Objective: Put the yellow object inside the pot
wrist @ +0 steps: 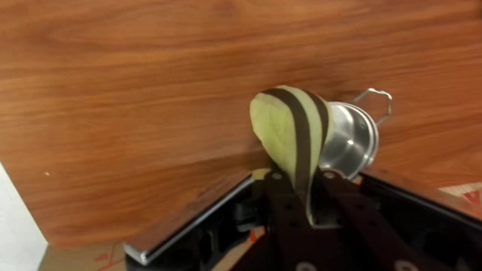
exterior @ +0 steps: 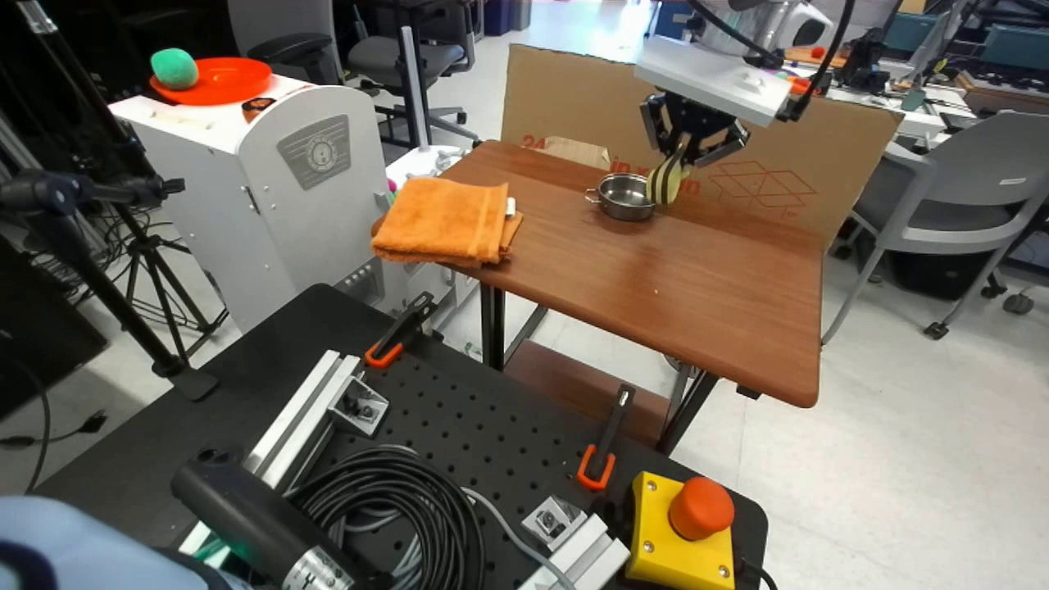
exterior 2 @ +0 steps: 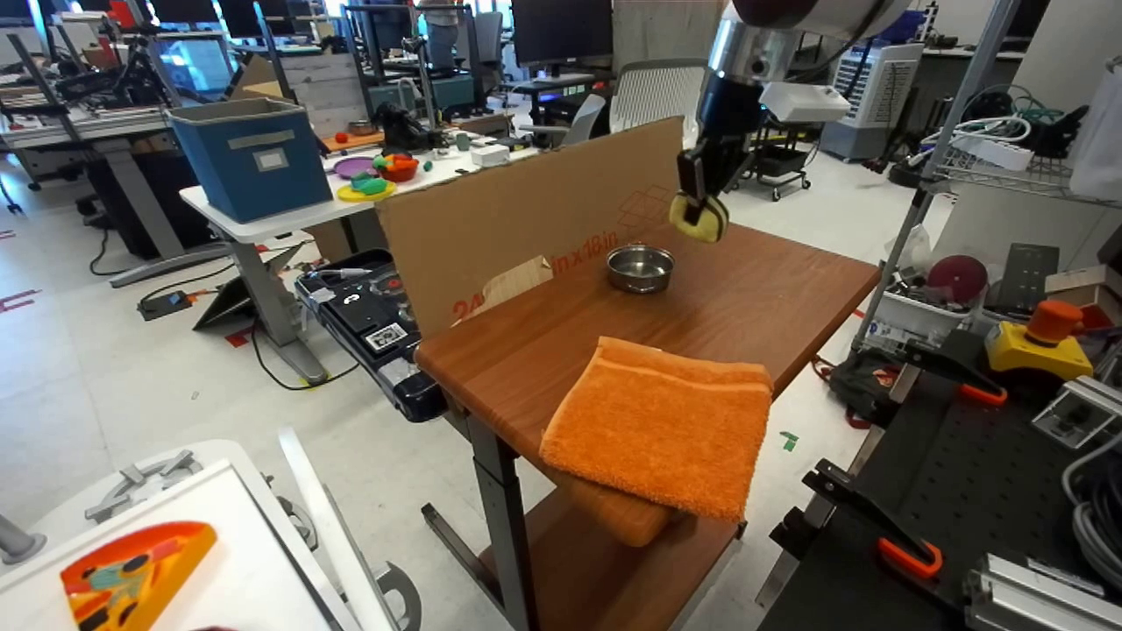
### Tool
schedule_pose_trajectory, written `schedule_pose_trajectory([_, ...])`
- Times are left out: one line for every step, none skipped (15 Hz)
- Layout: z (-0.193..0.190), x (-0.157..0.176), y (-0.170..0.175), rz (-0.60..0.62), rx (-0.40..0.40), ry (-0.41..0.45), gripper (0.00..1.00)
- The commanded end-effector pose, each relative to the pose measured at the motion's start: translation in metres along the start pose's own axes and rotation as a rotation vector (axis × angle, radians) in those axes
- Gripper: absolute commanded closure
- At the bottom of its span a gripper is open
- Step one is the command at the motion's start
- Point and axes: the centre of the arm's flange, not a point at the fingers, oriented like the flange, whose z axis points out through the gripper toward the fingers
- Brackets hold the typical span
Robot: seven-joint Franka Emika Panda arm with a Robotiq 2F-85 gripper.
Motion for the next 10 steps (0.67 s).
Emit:
schedule_pose_trajectory([-0.004,0.016,-0.039,-0.044,0.008,0.103,0.97])
schedule_pose_trajectory([-0.001,0.022,-0.048,-0.051,0.012,0.114,0.97])
schedule_pose_trajectory([0.004,0.026,-0.055,-0.056,0.014,0.118,0.97])
schedule_pose_trajectory([0.01,0.028,-0.061,-0.06,0.016,0.116,0.97])
schedule_pose_trajectory([0.018,0.03,-0.066,-0.064,0.02,0.11,0.97])
schedule_pose_trajectory([0.027,0.03,-0.07,-0.067,0.018,0.1,0.97])
schedule_pose_trajectory([0.034,0.031,-0.072,-0.07,0.018,0.091,0.97])
schedule_pose_trajectory([0.04,0.031,-0.074,-0.071,0.019,0.082,0.97])
schedule_pose_trajectory([0.046,0.032,-0.074,-0.07,0.019,0.073,0.97])
schedule_pose_trajectory([0.051,0.033,-0.074,-0.07,0.018,0.068,0.97])
